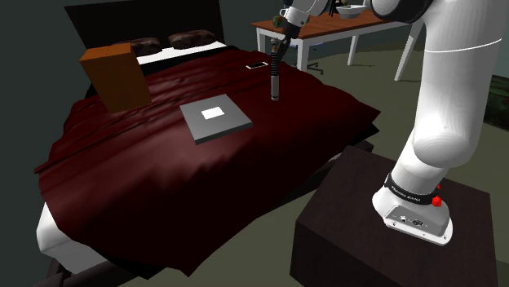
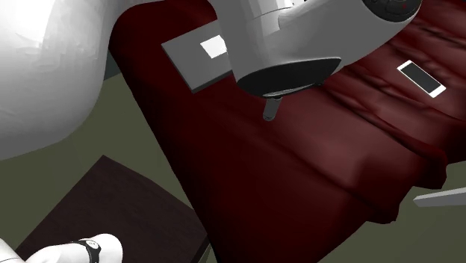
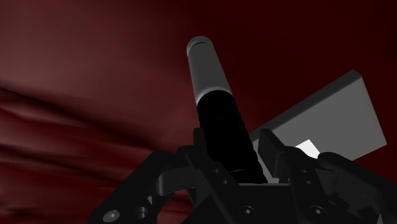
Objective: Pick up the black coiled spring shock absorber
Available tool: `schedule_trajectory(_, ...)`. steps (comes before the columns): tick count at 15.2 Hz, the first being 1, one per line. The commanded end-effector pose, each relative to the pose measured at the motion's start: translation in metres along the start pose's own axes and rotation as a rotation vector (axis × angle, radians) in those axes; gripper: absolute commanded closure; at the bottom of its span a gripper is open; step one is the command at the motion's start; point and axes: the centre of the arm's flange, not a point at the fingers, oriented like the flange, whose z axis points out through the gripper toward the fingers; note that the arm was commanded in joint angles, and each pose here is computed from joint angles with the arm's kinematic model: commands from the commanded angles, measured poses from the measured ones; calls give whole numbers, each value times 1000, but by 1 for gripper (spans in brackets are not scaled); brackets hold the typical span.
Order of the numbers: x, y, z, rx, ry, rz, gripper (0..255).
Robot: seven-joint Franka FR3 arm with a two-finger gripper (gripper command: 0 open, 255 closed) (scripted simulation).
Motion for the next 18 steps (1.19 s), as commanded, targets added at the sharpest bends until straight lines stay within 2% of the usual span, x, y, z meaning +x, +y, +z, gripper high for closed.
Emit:
schedule_trajectory(1, -1, 0, 1, 1, 0, 0, 255)
schedule_trajectory(16, 30, -8, -71, 1, 0, 0, 255)
schedule_trajectory(18, 31, -8, -72, 1, 0, 0, 255)
